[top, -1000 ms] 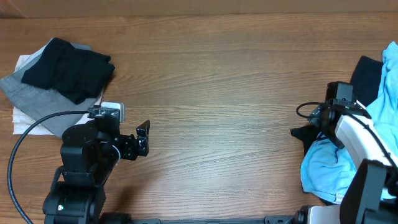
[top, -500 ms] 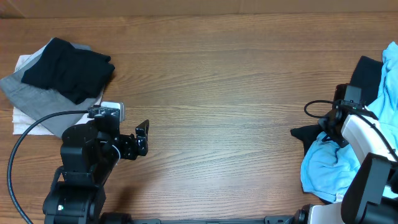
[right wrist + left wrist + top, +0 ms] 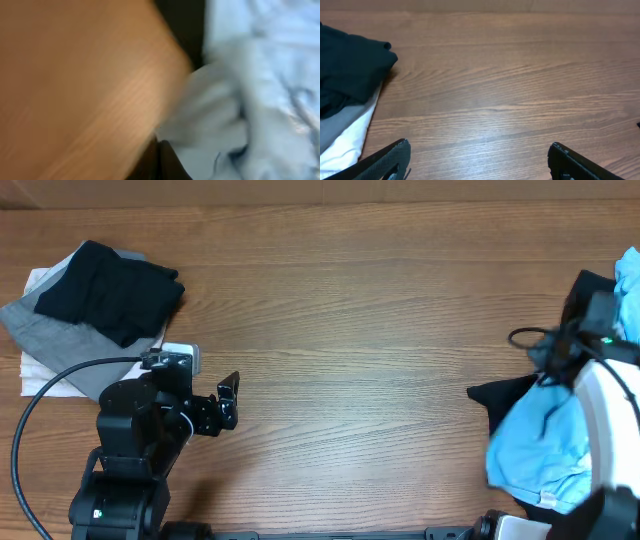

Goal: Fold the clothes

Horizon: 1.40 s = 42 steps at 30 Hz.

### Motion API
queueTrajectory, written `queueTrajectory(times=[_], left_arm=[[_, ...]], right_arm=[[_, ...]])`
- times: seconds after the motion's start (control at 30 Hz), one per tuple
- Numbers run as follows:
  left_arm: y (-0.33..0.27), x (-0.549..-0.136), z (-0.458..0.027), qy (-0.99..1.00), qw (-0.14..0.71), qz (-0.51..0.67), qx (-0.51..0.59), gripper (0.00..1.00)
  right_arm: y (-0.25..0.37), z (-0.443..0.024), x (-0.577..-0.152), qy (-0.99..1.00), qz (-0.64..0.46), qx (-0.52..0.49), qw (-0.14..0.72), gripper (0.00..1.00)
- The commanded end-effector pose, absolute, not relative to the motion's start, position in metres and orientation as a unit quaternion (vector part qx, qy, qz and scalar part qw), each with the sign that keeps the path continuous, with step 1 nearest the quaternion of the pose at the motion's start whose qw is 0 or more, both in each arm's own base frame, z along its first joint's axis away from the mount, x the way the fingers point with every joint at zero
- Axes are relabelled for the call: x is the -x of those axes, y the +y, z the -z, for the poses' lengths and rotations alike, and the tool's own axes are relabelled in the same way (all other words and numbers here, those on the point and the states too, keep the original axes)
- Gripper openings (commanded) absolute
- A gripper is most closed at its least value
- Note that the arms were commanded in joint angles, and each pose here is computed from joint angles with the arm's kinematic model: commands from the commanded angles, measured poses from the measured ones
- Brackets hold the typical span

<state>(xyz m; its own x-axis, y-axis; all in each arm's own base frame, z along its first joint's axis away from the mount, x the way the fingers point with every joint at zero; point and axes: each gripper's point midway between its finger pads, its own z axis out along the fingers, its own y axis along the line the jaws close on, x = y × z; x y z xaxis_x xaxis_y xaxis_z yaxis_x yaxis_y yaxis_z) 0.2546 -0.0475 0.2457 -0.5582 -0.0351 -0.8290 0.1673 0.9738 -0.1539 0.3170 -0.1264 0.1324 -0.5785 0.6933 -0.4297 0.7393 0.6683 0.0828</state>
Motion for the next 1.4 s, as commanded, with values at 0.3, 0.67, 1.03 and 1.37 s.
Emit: queueTrajectory(times=[0.3, 0.67, 1.03, 1.37], left_arm=[[-0.05, -0.255, -0.258, 0.869, 0.48, 0.118, -0.036, 0.89], [-0.05, -0.256, -0.259, 0.867, 0.483, 0.118, -0.037, 0.95], [-0.05, -0.258, -0.261, 0.866, 0.485, 0.119, -0.037, 0.99], [-0.082, -0.27, -0.254, 0.864, 0.455, 0.206, -0.064, 1.0]], right_arm=[[-0.022, -0.272, -0.365, 0.914, -0.127, -0.169, 0.346, 0.04], [0.157, -0.32, -0.398, 0.857, -0.269, 0.084, 0.432, 0.04], [0.277, -0.242, -0.4, 0.868, -0.284, 0.18, 0.365, 0.04], [0.128, -0.25, -0.419, 0.913, -0.071, -0.073, 0.396, 1.0]])
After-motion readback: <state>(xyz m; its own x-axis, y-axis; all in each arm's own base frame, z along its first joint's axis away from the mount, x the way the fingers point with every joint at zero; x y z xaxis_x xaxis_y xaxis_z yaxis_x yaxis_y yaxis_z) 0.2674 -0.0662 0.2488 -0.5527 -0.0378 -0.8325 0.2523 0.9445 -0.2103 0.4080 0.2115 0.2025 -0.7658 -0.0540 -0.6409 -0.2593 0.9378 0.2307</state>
